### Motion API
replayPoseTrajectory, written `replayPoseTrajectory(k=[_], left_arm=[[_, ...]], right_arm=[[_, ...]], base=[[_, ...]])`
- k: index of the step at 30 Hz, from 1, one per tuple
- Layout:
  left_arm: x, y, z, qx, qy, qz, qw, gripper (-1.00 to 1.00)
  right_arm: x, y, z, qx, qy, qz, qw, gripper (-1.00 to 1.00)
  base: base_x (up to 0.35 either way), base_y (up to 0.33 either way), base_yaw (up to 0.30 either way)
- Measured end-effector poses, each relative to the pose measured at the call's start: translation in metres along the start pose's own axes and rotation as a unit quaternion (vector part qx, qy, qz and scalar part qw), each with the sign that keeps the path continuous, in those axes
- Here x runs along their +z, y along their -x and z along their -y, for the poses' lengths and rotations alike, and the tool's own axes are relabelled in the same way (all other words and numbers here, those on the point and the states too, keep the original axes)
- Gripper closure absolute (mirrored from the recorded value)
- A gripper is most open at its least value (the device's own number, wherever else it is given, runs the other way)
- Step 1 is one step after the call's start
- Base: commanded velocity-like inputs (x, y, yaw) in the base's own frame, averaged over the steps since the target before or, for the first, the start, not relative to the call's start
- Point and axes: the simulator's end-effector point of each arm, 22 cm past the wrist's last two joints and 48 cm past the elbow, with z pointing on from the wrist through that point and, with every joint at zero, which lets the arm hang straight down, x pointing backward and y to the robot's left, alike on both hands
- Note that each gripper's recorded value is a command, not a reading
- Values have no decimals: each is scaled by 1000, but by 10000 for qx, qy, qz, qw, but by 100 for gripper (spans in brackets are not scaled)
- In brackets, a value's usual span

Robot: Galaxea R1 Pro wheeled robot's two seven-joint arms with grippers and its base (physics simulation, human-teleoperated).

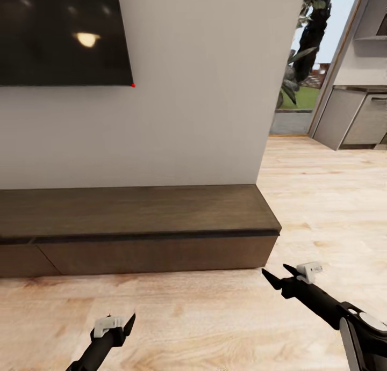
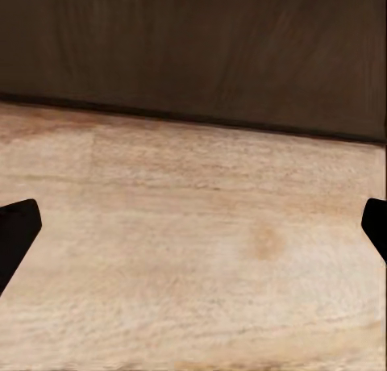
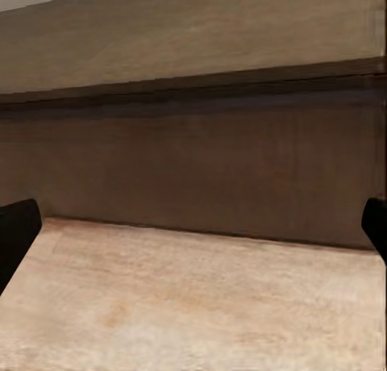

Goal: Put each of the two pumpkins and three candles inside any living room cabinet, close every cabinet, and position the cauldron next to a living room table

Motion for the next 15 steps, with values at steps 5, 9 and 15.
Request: replayPoseTrajectory(k=[5,9,15], left_arm=[[-2,-4,9,-37,-196,-32,9998,-100],[-2,-2,12,-165,-257,4,9995,-100],[-2,0,14,-301,-297,55,9991,-100]], right_arm=[[-14,-66,11,508,-177,-563,9970,-100],[-13,-100,9,820,-195,-868,9927,-100],[-10,-112,4,934,-146,-989,9906,-100]], base=[[-41,0,0],[-10,0,0],[-1,0,0]])
